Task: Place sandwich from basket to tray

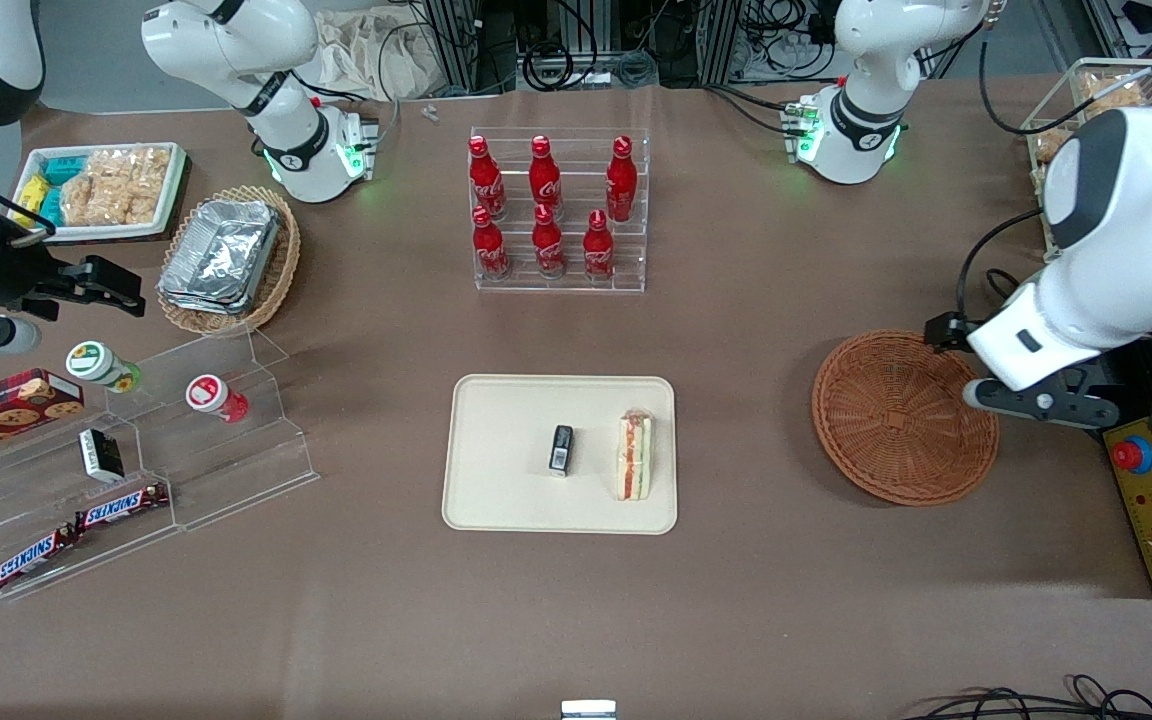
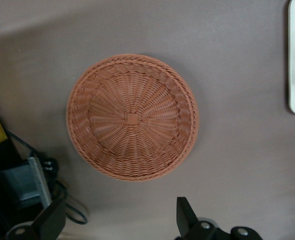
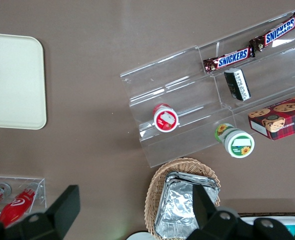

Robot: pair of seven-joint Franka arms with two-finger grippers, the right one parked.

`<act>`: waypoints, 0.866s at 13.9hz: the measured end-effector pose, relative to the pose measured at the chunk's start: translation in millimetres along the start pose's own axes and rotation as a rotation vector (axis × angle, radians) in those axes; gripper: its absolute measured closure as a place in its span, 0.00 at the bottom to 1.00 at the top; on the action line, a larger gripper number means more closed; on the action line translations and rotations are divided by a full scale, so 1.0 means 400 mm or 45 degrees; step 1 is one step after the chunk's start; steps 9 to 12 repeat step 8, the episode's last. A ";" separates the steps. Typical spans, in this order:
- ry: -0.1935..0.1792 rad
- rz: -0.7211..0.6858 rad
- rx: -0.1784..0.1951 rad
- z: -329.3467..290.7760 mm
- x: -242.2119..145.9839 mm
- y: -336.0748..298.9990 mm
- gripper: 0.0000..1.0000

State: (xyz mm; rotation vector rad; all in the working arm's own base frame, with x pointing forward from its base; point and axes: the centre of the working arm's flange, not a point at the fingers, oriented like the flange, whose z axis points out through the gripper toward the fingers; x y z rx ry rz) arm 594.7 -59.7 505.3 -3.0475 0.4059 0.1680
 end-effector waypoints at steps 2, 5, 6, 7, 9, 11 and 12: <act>0.023 0.005 -0.002 -0.020 0.004 -0.013 0.00; 0.046 -0.001 -0.010 -0.053 0.016 -0.025 0.00; 0.039 -0.003 -0.013 -0.054 0.017 -0.029 0.00; 0.031 -0.012 -0.019 -0.052 0.017 -0.037 0.00; 0.028 -0.029 -0.037 -0.050 0.017 -0.050 0.00; 0.028 -0.029 -0.037 -0.050 0.017 -0.050 0.00; 0.028 -0.029 -0.037 -0.050 0.017 -0.050 0.00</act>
